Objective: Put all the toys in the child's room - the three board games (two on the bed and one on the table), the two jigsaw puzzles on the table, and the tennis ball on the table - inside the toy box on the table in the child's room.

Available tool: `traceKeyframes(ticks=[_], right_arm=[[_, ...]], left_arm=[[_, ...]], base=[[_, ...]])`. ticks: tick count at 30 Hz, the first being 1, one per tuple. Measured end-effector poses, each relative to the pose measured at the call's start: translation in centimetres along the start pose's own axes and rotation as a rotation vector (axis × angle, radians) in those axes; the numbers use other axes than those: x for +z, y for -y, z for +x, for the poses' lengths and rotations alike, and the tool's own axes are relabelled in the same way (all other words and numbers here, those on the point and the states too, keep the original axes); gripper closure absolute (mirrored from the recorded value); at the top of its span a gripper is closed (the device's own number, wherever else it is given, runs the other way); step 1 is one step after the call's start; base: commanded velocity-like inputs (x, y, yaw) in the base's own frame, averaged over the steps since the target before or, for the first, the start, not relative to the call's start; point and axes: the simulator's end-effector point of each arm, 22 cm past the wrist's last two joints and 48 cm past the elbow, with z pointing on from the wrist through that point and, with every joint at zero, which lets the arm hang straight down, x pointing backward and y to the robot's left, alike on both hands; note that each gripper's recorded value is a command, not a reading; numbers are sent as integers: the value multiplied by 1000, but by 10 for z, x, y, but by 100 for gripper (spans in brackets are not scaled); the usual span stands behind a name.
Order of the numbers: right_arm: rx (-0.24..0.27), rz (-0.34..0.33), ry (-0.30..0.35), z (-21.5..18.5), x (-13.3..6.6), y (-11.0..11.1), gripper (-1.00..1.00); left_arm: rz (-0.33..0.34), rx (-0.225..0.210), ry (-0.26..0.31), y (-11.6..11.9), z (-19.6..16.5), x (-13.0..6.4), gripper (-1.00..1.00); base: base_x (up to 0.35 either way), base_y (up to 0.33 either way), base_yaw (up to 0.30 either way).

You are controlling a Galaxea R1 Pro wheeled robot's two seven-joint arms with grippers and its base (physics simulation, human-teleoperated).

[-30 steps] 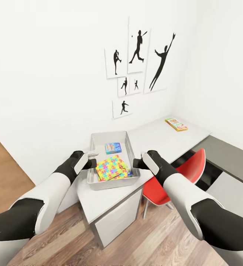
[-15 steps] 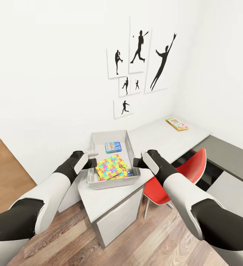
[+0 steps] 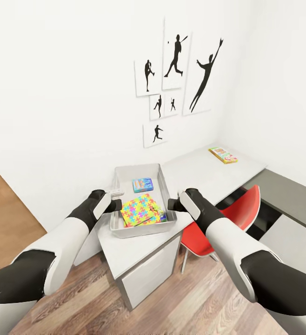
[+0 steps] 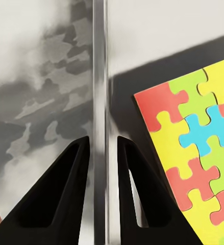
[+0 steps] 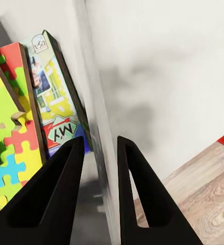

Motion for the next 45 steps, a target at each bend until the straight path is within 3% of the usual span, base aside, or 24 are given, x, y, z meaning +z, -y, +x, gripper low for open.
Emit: traceKeyframes(ticks=[24, 25, 26, 27, 45], right_arm=[[-4, 4, 2, -1, 0, 0, 100], [-4, 3, 2, -1, 0, 0, -100], [17, -26, 9, -3, -1, -8, -100], [21, -30, 8, -3, -1, -9, -100], [21, -52, 9, -3, -2, -13, -100]], left_arm=[[2, -3, 1, 0, 0, 1, 100], [2, -3, 1, 0, 0, 1, 100], [-4, 7, -21, -2, 5, 1, 100], [20, -21, -34, 4, 10, 3, -100], [17, -17, -24, 3, 6, 1, -100]], base=[[0, 0, 0], [0, 0, 0], [0, 0, 0], [0, 0, 0], [0, 0, 0]])
